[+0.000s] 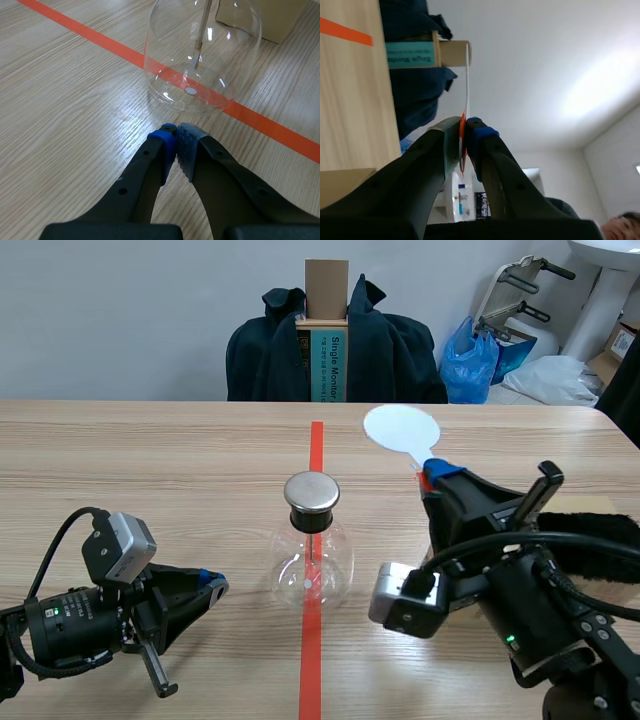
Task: Do the electroscope experiment.
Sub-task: 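Move the plate toward and away from the electroscope, then put the plate down on the right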
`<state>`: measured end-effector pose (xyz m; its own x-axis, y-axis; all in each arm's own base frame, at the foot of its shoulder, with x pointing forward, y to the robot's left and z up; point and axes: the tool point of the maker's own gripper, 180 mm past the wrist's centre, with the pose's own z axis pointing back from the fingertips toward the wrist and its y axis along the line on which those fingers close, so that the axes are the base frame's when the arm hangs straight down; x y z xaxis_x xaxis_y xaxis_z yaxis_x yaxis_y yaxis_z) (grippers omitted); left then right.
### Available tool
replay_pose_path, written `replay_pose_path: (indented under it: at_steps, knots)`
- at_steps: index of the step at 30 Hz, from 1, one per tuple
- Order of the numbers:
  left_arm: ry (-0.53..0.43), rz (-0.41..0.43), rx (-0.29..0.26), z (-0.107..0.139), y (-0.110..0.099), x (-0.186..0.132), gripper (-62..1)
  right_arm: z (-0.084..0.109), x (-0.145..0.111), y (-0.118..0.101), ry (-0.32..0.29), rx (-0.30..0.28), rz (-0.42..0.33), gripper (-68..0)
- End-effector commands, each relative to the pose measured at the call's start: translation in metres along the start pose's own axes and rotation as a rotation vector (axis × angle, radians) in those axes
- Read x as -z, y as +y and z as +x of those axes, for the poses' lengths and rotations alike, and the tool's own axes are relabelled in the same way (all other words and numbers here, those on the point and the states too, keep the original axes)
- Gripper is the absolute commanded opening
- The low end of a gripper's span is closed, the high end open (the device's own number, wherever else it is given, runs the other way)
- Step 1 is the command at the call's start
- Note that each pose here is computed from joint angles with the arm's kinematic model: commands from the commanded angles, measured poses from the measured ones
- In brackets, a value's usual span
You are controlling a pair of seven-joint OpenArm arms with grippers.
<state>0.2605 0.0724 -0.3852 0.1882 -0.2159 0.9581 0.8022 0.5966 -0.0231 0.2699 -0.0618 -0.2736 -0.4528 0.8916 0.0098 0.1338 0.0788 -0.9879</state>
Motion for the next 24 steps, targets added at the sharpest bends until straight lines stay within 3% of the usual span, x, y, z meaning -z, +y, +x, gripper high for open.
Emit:
replay_pose_path:
  at_steps: [1, 12, 24]
  knots:
    - [-0.043, 0.003, 0.005, 0.013, 0.002, 0.003, -58.2, -0.007, 0.000, -0.016, 0.015, -0.007, -0.065, -66.7]
    - [-0.043, 0.003, 0.005, 0.013, 0.002, 0.003, -58.2, -0.008, -0.033, -0.030, 0.068, -0.010, -0.047, -66.7]
    - [-0.044, 0.003, 0.004, 0.013, 0.002, 0.003, -58.2, -0.027, -0.072, -0.008, 0.154, -0.048, 0.075, -66.7]
